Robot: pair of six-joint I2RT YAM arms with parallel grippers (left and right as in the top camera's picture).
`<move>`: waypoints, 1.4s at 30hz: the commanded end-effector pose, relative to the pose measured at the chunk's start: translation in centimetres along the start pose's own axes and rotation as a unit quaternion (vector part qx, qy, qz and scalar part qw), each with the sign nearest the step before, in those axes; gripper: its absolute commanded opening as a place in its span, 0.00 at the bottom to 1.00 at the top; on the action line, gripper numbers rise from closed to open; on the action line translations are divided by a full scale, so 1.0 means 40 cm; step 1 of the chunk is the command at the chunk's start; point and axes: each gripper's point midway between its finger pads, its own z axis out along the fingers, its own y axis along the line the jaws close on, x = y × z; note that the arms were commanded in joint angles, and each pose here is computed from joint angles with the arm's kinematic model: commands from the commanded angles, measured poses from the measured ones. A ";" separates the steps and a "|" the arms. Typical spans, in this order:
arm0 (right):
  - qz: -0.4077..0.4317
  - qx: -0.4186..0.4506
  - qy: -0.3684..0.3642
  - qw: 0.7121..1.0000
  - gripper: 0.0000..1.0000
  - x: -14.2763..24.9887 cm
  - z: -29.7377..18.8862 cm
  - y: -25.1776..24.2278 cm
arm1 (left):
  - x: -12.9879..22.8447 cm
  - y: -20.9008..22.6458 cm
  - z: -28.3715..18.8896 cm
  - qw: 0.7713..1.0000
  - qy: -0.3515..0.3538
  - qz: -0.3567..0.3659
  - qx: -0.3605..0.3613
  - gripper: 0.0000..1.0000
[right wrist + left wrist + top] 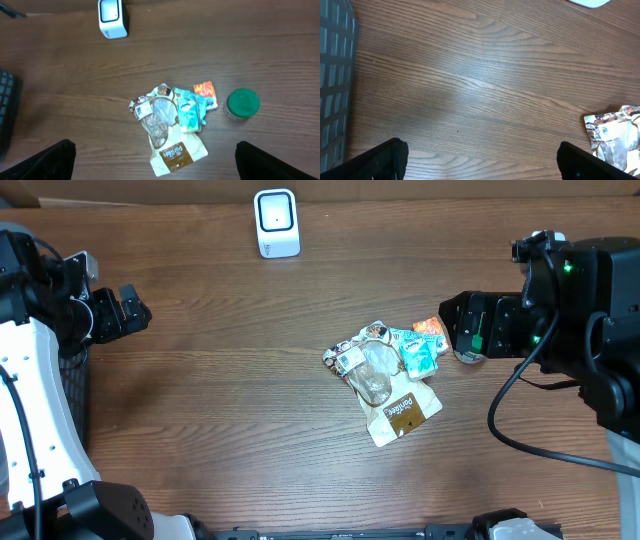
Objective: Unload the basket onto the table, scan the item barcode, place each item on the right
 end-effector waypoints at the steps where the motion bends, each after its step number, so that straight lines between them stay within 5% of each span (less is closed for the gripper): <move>1: -0.004 -0.007 -0.022 1.000 1.00 0.021 -0.032 0.000 | -0.003 0.000 -0.006 1.000 -0.004 0.006 0.000 0.99; 8: -0.015 -0.004 -0.152 0.988 1.00 0.036 -0.029 -0.032 | -0.003 -0.001 -0.006 1.000 -0.004 0.007 0.000 1.00; 19: -0.017 -0.016 -0.398 0.917 1.00 0.090 -0.060 -0.093 | -0.003 0.000 -0.006 1.000 -0.005 0.007 0.000 1.00; 32: -0.009 -0.004 -0.427 0.904 1.00 0.306 0.157 -0.191 | -0.003 0.000 -0.006 1.000 -0.004 0.006 0.000 0.99; 42: -0.007 0.001 -0.408 0.913 1.00 0.364 0.255 -0.218 | -0.003 0.000 -0.006 1.000 -0.004 0.006 0.000 0.99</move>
